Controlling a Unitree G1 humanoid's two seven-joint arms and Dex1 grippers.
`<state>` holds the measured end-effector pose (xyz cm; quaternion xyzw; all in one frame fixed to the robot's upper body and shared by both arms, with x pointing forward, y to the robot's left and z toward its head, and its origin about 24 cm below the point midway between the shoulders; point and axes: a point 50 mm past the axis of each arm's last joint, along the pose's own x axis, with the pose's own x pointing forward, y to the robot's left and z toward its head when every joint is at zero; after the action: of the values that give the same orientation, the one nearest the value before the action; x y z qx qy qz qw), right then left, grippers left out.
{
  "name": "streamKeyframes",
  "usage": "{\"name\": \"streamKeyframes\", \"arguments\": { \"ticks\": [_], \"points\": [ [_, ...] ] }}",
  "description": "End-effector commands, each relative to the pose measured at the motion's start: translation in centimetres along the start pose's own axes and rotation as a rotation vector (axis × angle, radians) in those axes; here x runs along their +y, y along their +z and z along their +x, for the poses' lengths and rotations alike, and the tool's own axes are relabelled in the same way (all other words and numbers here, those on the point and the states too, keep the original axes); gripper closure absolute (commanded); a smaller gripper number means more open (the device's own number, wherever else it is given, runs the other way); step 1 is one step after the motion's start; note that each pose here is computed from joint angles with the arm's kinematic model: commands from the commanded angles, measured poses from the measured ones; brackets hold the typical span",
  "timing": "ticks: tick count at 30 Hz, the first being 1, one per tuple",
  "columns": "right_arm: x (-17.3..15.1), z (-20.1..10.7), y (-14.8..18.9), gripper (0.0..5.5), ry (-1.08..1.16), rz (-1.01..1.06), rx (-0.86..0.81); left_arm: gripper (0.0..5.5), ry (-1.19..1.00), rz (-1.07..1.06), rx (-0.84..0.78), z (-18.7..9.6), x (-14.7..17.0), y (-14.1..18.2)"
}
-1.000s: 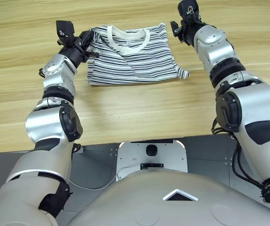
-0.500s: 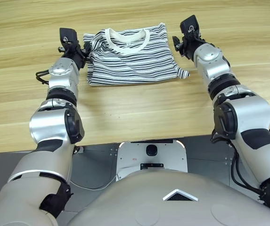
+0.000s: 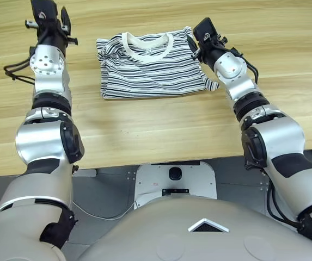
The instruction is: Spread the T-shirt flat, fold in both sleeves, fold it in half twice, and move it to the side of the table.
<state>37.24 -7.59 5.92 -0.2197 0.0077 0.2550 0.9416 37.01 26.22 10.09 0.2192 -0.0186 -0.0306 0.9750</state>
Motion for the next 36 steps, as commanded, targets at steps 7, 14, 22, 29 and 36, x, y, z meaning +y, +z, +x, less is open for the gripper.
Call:
{"name": "streamKeyframes", "arguments": {
  "ticks": [7, 14, 22, 29, 36],
  "points": [
    [6.2, -0.7, 1.6, 3.36, 0.234, -0.185, -0.198, 3.46, -0.929, 0.208, -0.092, -6.6, -11.3, -3.6],
    [7.1, -3.0, 2.6, 3.36, 0.232, -0.156, -0.324, 3.46, -0.842, 0.413, 0.125, -7.7, -8.9, -6.9],
    [6.6, -4.2, 2.1, 3.36, 0.182, -0.175, -0.297, 3.46, -0.917, 0.229, -0.236, -11.6, -8.2, -0.9],
    [5.8, -4.9, 1.9, 3.36, 0.111, -0.153, -0.292, 3.46, -0.696, 0.360, -0.225, -10.0, -1.9, 2.5],
    [5.8, -5.4, 1.6, 3.36, 0.100, -0.157, -0.282, 3.46, -0.654, 0.619, -0.045, -6.3, -0.7, -0.7]
  ]
}}
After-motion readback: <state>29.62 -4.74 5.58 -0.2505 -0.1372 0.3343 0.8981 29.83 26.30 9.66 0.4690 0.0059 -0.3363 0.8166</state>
